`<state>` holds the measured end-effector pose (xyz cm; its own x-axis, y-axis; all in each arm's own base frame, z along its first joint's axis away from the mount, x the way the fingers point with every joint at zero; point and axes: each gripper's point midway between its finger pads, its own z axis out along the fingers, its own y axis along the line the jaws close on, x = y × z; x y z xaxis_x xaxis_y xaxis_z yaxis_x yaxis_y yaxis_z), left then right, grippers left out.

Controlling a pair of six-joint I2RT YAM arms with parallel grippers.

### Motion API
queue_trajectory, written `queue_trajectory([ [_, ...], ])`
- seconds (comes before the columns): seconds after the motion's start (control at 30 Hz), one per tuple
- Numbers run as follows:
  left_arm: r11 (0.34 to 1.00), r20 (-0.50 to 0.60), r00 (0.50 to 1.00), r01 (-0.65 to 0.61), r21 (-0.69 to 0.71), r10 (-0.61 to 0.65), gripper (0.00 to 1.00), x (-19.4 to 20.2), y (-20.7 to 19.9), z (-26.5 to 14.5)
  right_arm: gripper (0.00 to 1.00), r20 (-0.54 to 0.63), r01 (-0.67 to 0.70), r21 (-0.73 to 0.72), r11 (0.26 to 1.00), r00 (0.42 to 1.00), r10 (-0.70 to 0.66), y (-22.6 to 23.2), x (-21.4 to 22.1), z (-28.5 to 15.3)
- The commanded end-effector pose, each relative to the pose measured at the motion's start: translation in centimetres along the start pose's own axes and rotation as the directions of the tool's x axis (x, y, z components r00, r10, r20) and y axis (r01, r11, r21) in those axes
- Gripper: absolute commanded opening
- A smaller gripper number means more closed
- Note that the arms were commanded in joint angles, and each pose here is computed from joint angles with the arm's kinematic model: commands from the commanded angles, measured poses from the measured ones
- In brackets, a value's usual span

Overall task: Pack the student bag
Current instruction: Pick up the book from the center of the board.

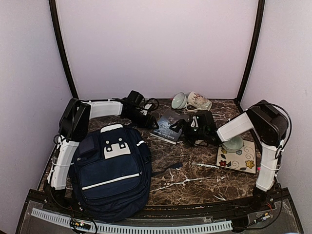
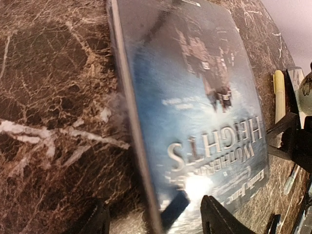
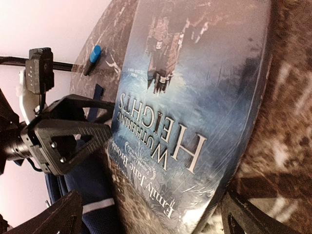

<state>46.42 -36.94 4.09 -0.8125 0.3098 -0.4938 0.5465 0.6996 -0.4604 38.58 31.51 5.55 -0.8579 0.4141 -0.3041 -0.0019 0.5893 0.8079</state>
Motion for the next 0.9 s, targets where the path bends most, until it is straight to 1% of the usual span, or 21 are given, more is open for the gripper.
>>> queue_trajectory([
  [0.0, 0.997, -0.065, 0.998, 0.021, 0.076, -0.016, 0.66, 1.6, -1.7, 1.6, 0.99, -0.088, 0.001, -0.061, 0.998, 0.996, -0.006, 0.0, 1.0, 2.7],
  [0.1, 0.993, -0.077, 0.997, 0.017, 0.114, -0.008, 0.65, 2.0, -2.6, 2.0, 0.93, -0.078, 0.055, -0.262, 0.964, 0.994, -0.078, 3.8, 0.9, 2.2],
  [0.17, 0.989, -0.082, 0.997, 0.023, 0.148, -0.011, 0.64, 2.2, -3.1, 2.1, 0.92, -0.072, 0.078, -0.368, 0.927, 0.991, -0.112, 5.7, 1.2, 1.2],
  [0.23, 0.982, -0.088, 0.996, 0.037, 0.185, -0.021, 0.63, 2.6, -3.7, 2.2, 0.91, -0.063, 0.094, -0.418, 0.904, 0.989, -0.132, 6.8, 1.2, 0.5],
  [0.33, 0.968, -0.086, 0.996, 0.053, 0.245, -0.033, 0.61, 3.0, -4.8, 2.0, 0.88, -0.03, 0.117, -0.448, 0.886, 0.989, -0.146, 7.5, 1.0, -0.5],
  [0.4, 0.95, -0.077, 0.997, 0.054, 0.309, -0.031, 0.61, 3.0, -6.0, 1.7, 0.86, -0.018, 0.133, -0.466, 0.875, 0.987, -0.159, 7.9, 1.0, -0.9],
  [0.43, 0.942, -0.077, 0.996, 0.058, 0.33, -0.035, 0.61, 3.0, -6.3, 1.5, 0.85, -0.012, 0.146, -0.492, 0.858, 0.985, -0.174, 8.4, 1.2, -1.3],
  [0.53, 0.94, -0.073, 0.997, 0.056, 0.335, -0.033, 0.61, 2.9, -6.8, 1.1, 0.82, 0.018, 0.191, -0.584, 0.789, 0.975, -0.223, 10.5, 1.6, -3.0],
  [0.6, 0.944, -0.07, 0.997, 0.058, 0.325, -0.037, 0.61, 2.7, -6.7, 0.9, 0.82, 0.038, 0.224, -0.595, 0.772, 0.967, -0.251, 11.1, 1.7, -3.8],
  [0.67, 0.943, -0.067, 0.997, 0.061, 0.328, -0.041, 0.61, 2.6, -7.0, 0.6, 0.83, 0.103, 0.293, -0.556, 0.778, 0.953, -0.285, 11.2, 1.2, -4.4],
  [0.7, 0.941, -0.063, 0.997, 0.06, 0.332, -0.041, 0.61, 2.5, -7.1, 0.4, 0.83, 0.12, 0.318, -0.514, 0.797, 0.946, -0.3, 10.9, 0.9, -4.2],
  [0.77, 0.938, -0.053, 0.997, 0.063, 0.342, -0.048, 0.6, 2.3, -7.4, 0.0, 0.83, 0.116, 0.343, -0.428, 0.837, 0.939, -0.325, 9.9, 0.6, -3.4],
  [0.87, 0.935, -0.039, 0.998, 0.063, 0.348, -0.052, 0.6, 2.1, -7.7, -0.4, 0.84, 0.098, 0.327, -0.382, 0.864, 0.944, -0.314, 8.8, 0.5, -2.5],
])
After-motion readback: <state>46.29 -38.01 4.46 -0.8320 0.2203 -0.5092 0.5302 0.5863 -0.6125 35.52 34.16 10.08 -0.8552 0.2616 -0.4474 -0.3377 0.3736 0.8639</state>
